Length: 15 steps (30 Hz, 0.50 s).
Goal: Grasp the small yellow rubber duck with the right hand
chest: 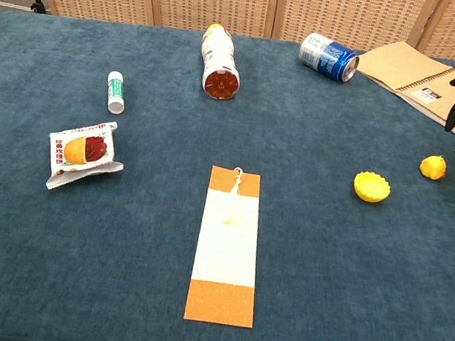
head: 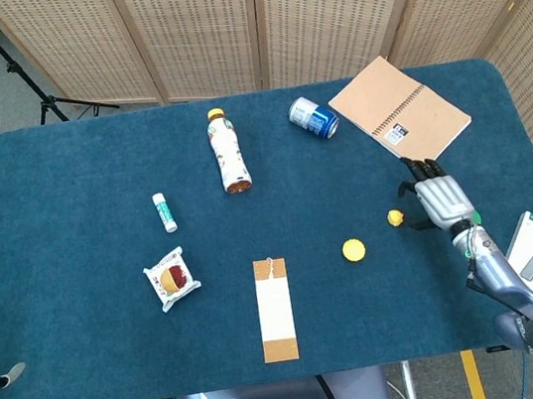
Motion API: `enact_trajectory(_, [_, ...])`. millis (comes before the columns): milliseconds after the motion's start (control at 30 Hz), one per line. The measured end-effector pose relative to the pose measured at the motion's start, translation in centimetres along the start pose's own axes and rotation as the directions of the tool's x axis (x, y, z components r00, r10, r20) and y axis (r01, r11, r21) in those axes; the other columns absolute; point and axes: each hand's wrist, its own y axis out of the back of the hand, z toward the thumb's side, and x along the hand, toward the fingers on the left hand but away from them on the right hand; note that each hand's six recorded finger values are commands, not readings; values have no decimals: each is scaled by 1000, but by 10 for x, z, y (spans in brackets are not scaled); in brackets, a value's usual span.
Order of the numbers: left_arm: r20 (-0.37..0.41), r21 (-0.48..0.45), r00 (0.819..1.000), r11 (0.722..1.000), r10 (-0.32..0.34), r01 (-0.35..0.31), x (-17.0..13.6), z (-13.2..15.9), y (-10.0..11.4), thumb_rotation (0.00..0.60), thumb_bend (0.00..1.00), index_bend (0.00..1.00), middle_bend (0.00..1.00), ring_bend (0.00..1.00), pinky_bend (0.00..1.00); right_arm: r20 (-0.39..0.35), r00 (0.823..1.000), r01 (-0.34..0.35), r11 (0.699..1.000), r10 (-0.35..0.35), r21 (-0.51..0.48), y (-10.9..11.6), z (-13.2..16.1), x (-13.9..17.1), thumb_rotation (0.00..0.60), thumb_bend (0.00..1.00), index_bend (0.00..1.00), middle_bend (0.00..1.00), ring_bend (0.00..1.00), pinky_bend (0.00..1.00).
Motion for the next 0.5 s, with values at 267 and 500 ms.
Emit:
enact_trajectory(267, [1,1,1000,1000,-5,5,0,0,-1,600,0,0,0,0,0,13,999,-39,999,39,29,-16,-1,-8,600,349,391,0,0,0])
enact_trajectory(500, [2,4,1000,1000,-8,8,1,1,-2,600,0,0,0,0,0,4,999,-52,998,51,30,-23,1,-8,600,350,391,0,0,0])
